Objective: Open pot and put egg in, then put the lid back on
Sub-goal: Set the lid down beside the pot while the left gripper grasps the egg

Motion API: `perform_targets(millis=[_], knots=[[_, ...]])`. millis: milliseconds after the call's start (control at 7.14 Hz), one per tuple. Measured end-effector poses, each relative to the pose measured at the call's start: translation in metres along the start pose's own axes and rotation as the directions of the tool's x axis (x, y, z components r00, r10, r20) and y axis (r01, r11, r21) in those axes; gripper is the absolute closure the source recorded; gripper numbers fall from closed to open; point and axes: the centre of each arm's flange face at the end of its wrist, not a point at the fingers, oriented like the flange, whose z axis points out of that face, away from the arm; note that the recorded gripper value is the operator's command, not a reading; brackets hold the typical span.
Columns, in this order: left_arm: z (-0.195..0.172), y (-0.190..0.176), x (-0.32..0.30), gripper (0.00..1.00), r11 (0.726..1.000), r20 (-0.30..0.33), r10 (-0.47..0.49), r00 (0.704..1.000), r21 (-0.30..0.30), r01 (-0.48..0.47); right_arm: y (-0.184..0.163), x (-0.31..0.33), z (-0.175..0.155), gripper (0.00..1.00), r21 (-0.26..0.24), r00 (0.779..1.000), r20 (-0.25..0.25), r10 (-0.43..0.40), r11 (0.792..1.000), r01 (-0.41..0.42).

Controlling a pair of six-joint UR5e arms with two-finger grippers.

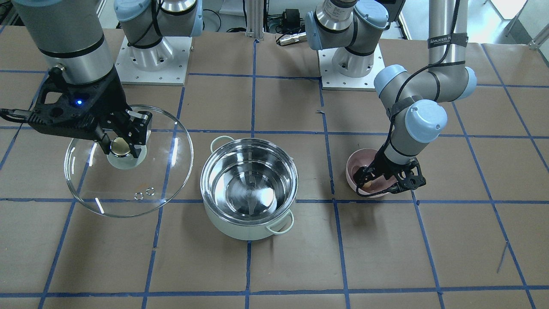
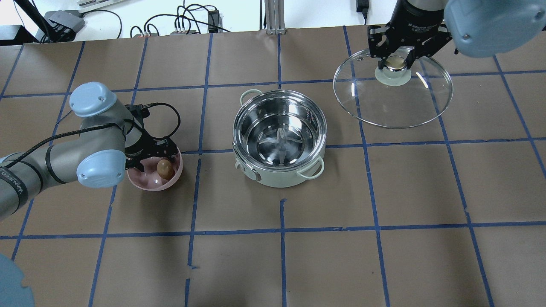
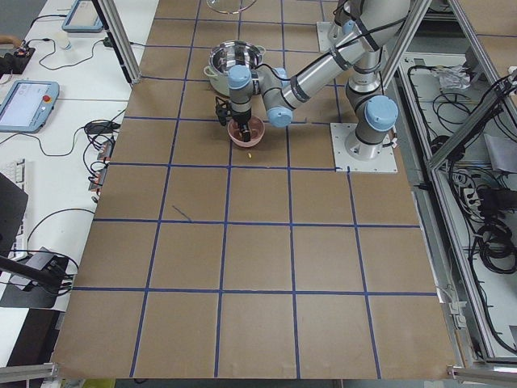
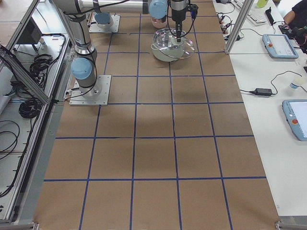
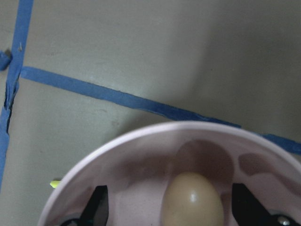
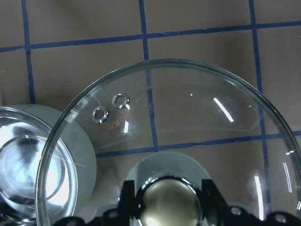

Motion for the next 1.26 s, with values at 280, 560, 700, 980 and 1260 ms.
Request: perform_targets(millis=[280, 560, 700, 980, 1260], knots=[[0.002, 0.002, 0.002, 0.10, 1.000, -0.002, 0.006, 1.000, -0.007, -0.006, 0.001, 0.002, 0.006, 0.64, -0.009, 1.000, 0.003, -0.002, 1.000, 0.002], [0.004, 0.004, 0.002, 0.25, 1.000, -0.001, 0.012, 1.000, -0.015, -0.012, 0.001, 0.002, 0.008, 0.64, -0.011, 1.000, 0.004, -0.002, 1.000, 0.002], [0.004, 0.003, 0.002, 0.25, 1.000, 0.000, 0.013, 1.000, -0.015, -0.013, 0.001, 0.003, 0.008, 0.64, -0.013, 1.000, 0.001, -0.004, 1.000, 0.004], [0.003, 0.002, 0.002, 0.25, 1.000, -0.002, 0.013, 1.000, -0.011, -0.013, 0.001, 0.006, 0.010, 0.64, -0.017, 1.000, -0.004, -0.020, 1.000, 0.020], [0.002, 0.002, 0.002, 0.50, 1.000, -0.002, 0.014, 1.000, -0.011, -0.014, -0.003, 0.025, 0.015, 0.66, -0.028, 1.000, -0.004, -0.031, 0.999, 0.030]])
